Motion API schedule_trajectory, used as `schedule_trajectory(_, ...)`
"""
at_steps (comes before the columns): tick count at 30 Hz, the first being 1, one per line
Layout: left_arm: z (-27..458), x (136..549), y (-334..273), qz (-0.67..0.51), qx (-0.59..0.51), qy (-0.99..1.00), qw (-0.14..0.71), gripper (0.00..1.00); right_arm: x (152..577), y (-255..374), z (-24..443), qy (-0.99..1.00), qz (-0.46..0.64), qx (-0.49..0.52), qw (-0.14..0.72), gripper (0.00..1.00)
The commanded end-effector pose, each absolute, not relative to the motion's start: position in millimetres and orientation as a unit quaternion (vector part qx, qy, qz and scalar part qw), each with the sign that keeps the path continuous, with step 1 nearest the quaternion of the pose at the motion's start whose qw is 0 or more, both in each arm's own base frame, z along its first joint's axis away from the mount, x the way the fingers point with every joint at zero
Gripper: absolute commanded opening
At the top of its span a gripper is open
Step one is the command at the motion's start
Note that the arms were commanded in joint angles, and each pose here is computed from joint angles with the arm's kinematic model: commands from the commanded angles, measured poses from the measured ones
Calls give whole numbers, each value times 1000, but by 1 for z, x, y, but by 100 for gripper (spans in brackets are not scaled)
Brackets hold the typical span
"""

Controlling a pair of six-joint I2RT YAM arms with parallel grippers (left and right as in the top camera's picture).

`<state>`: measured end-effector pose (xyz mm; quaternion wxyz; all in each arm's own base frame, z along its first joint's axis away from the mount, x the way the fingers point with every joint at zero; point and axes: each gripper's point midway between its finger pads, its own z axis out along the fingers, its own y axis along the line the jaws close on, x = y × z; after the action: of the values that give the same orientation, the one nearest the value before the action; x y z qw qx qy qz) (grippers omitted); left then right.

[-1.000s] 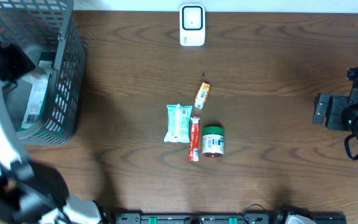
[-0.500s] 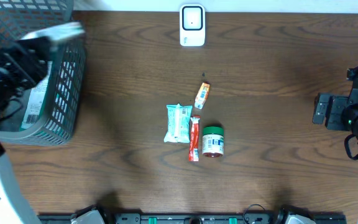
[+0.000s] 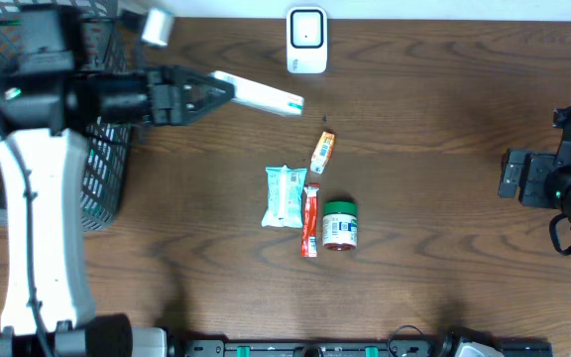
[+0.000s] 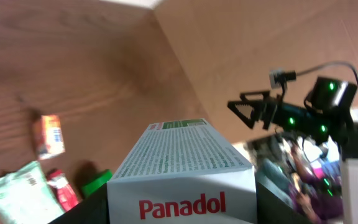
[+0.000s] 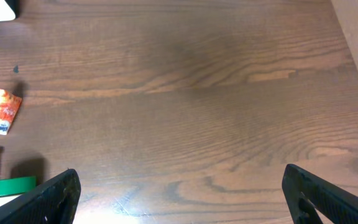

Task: Scan the item barcode
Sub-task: 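Lower the Panadol box onto the table above the wipes, release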

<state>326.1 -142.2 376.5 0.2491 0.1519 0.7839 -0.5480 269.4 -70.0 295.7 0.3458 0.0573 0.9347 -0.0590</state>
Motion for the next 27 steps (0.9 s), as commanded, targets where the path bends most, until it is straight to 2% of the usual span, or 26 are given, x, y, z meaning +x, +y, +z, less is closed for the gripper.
schedule_trajectory(1, 364, 327, -171, -572, 207, 761, 226, 55, 269, -72, 300, 932, -59, 65, 351, 99)
schedule_trajectory(11, 261, 369, -205, -539, 196, 810, 124, 55, 269, -72, 300, 932, -59, 65, 351, 99)
schedule_trajectory(21, 130, 412, -176, -431, 139, 890, 50, 55, 269, -72, 300, 932, -59, 65, 351, 99)
schedule_trajectory(27, 119, 428, -153, -425, 118, 895, 67, 55, 269, -72, 300, 932, -59, 65, 351, 99)
